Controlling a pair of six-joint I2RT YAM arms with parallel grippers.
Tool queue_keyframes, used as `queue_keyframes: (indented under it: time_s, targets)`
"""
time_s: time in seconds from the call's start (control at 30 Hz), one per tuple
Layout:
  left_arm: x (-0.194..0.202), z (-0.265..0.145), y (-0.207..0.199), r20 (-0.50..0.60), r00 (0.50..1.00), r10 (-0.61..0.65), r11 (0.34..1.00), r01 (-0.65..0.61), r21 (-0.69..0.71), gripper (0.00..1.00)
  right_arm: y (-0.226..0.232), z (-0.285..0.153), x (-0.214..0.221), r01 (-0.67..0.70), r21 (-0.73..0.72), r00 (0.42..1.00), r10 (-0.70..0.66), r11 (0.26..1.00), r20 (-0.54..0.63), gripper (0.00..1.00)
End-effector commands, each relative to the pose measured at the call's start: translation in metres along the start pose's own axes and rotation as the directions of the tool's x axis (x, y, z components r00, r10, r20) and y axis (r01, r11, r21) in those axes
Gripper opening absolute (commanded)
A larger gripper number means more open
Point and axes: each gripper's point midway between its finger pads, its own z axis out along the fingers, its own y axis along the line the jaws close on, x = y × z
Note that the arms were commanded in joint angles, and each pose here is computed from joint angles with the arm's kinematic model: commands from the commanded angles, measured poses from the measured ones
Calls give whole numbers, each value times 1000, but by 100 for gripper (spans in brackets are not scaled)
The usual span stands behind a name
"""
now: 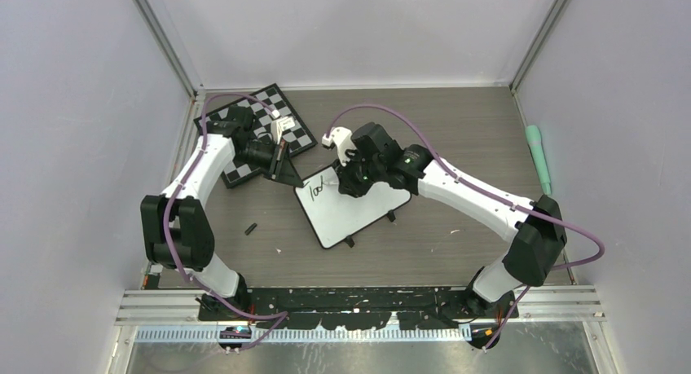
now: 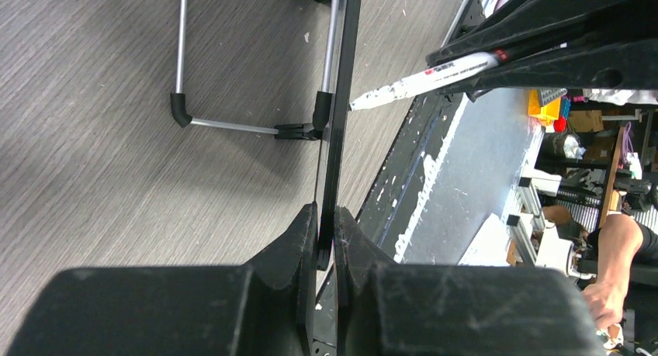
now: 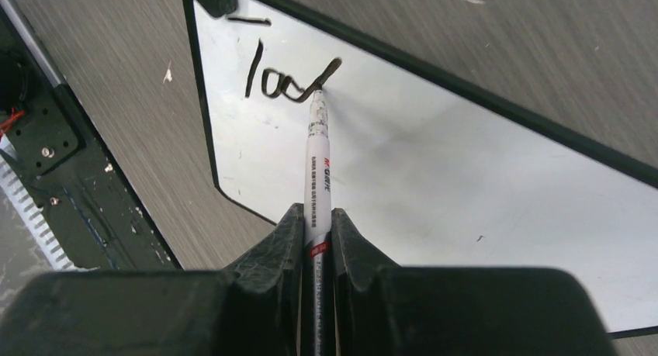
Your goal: Write a sentence on the whiteboard
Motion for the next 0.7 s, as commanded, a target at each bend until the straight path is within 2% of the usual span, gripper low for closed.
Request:
queue_keyframes:
  time_s: [0.0,0.23,0.57,0.67]
  targets:
    - [-5,2,2,-17,999,29,999,-29,-22,0,6,-2,0,5,-20,1000,-4,1000,20,0]
    - [-8,1,5,-31,998,58,997,-60,-41,0,5,-6,8,21,-10,1000,-21,1000,1,0]
    - [-23,5,6,-92,988,126,991,-130,-32,0,2,-39,-18,43,12,997,-44,999,61,0]
    - [-28,3,3,-96,987,132,991,-135,-20,12,-5,-43,-21,25,23,997,-27,999,77,0]
